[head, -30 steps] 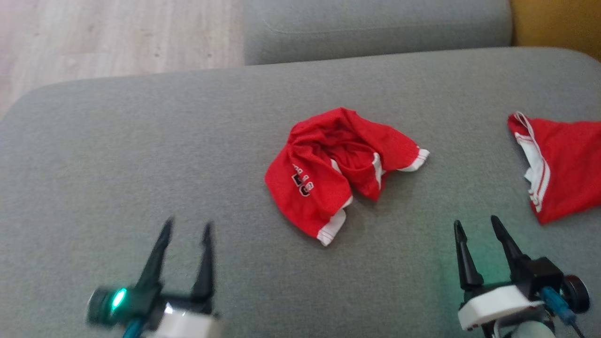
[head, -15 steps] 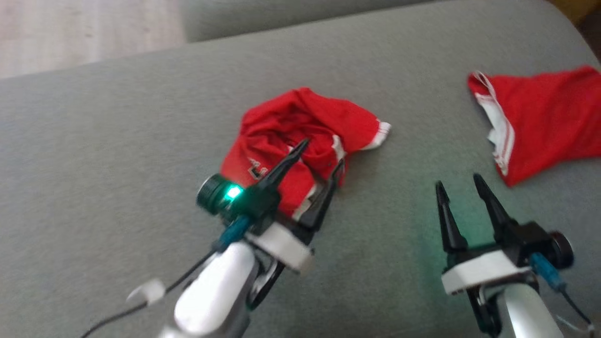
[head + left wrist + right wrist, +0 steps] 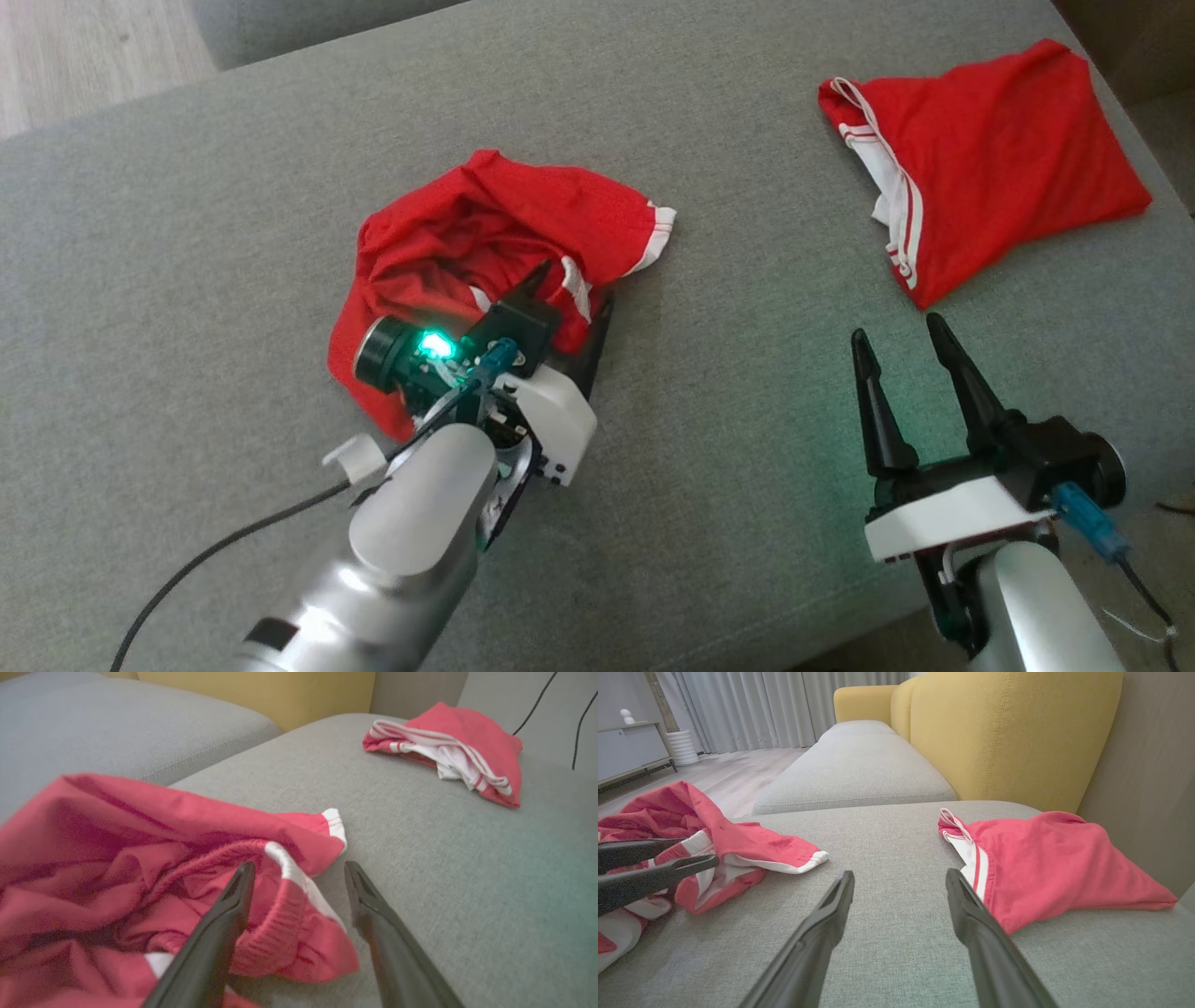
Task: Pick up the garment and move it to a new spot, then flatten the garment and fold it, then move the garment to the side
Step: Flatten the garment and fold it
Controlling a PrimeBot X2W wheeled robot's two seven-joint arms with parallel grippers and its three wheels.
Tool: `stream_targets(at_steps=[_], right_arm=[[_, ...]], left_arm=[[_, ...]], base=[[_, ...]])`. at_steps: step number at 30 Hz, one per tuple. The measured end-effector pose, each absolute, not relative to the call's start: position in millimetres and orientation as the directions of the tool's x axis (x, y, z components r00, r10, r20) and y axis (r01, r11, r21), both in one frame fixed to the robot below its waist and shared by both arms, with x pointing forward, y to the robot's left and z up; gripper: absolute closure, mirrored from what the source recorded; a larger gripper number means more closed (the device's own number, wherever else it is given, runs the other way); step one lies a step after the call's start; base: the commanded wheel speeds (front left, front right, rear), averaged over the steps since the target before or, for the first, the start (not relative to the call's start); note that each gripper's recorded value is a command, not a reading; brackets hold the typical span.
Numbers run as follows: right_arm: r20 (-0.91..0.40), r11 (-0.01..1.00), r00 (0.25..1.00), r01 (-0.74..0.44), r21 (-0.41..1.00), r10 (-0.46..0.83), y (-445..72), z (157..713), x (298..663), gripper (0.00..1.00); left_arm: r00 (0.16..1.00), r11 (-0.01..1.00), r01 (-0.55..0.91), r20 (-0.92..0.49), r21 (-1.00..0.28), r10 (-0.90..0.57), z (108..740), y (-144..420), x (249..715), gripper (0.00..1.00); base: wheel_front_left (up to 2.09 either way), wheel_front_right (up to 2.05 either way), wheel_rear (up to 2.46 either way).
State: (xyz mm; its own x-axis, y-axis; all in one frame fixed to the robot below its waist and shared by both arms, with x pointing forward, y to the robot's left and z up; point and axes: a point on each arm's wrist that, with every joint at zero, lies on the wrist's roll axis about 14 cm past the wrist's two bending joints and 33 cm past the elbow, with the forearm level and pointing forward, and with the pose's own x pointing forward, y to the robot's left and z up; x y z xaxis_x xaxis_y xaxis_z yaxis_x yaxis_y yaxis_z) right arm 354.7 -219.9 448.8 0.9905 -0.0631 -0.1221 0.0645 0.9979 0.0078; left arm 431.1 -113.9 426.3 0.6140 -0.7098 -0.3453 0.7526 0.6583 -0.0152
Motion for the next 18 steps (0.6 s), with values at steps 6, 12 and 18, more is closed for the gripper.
stream_targets(at_steps=[6, 12, 18], right_arm=[[-0.108, 0.998, 0.992, 0.062, 0.009, -0.061, -219.1, 453.2, 354.6, 0.00], [-0.093, 0.999, 0.995, 0.044, 0.013, -0.043, -213.1, 458.1, 351.8, 0.00], [-0.065, 0.999, 0.997, 0.039, 0.015, -0.038, -211.0, 467.3, 347.2, 0.00]], left_arm=[[0.591, 0.653, 0.757, -0.403, -0.021, -0.699, 414.8, -107.8, 425.1, 0.85], [0.566, 0.652, 0.745, -0.382, -0.143, -0.730, 431.0, -114.2, 415.4, 1.00], [0.531, 0.577, 0.765, -0.226, -0.287, -0.817, 504.1, -140.9, 419.5, 1.00]], base=[[0.00, 0.00, 0.00], [0.00, 0.00, 0.00], [0.00, 0.00, 0.00]])
